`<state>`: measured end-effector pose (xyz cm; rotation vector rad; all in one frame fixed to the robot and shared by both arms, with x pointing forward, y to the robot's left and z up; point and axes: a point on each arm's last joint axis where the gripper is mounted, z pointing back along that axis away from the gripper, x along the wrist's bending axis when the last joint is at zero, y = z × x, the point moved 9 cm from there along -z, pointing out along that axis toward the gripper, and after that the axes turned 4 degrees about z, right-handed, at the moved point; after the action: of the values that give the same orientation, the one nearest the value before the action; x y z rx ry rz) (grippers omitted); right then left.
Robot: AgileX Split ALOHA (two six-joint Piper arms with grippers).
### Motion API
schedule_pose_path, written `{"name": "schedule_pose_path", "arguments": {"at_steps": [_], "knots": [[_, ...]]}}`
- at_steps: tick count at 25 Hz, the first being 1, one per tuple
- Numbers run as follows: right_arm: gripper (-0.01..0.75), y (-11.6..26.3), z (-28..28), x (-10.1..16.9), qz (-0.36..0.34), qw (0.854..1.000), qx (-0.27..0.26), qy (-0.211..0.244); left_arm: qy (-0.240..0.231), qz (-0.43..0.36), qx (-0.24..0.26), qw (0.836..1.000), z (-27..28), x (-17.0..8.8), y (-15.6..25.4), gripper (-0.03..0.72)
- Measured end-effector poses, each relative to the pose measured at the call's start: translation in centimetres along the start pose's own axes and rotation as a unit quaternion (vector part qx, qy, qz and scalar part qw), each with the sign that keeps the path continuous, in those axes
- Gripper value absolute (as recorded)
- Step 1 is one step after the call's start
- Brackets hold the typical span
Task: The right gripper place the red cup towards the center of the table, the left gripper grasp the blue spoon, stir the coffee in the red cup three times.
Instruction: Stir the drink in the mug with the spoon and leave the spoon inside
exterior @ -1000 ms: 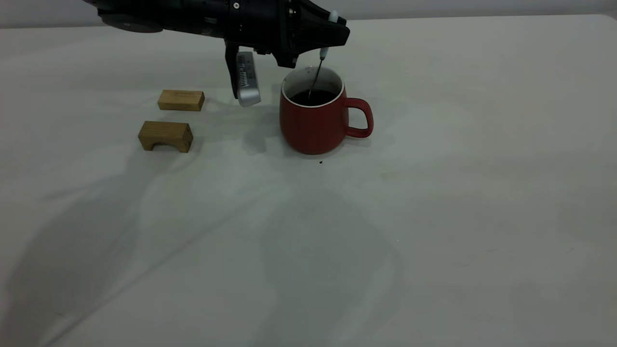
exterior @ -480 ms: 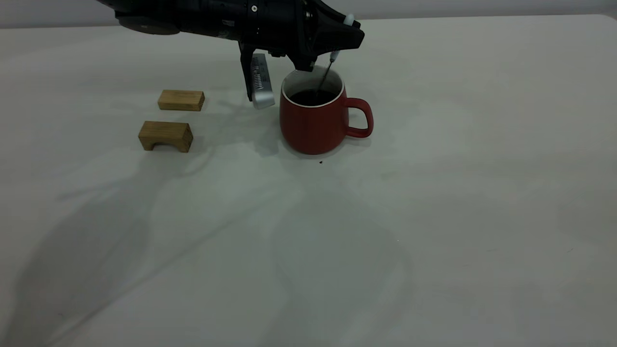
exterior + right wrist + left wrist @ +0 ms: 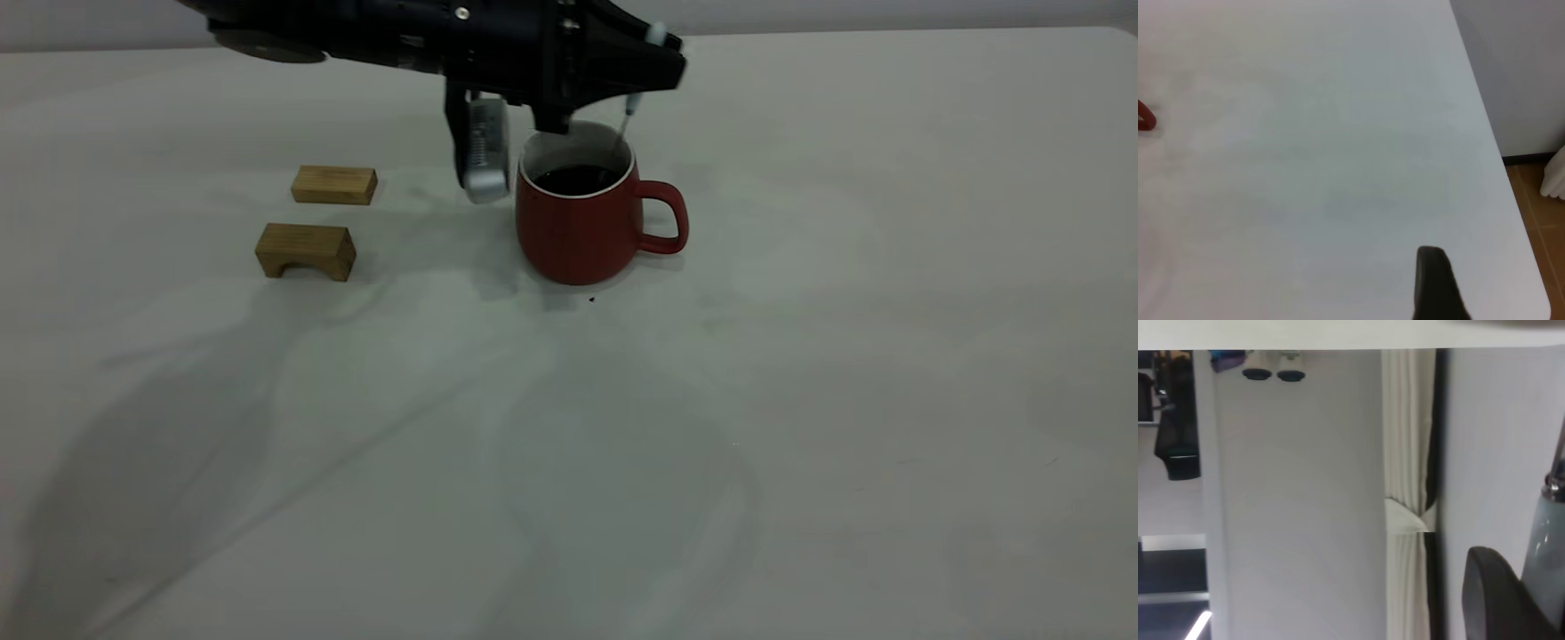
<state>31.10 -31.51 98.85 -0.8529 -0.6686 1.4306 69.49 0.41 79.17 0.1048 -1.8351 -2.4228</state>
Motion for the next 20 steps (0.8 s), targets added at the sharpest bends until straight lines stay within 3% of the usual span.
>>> {"name": "schedule_pose_path", "arguments": {"at_steps": [8, 15, 20], "knots": [[0.491, 0.0, 0.0, 0.0, 0.0, 1.0, 0.0, 0.0, 0.054, -0.033, -0.035, 0.997, -0.9, -1.7, -0.6, 0.151], [0.491, 0.0, 0.0, 0.0, 0.0, 1.0, 0.0, 0.0, -0.001, -0.041, -0.002, 0.999, -1.5, 0.4, 0.7, 0.151], [0.491, 0.0, 0.0, 0.0, 0.0, 1.0, 0.0, 0.0, -0.051, 0.009, -0.005, 0.999, 1.3, 1.0, -0.1, 0.151]]}}
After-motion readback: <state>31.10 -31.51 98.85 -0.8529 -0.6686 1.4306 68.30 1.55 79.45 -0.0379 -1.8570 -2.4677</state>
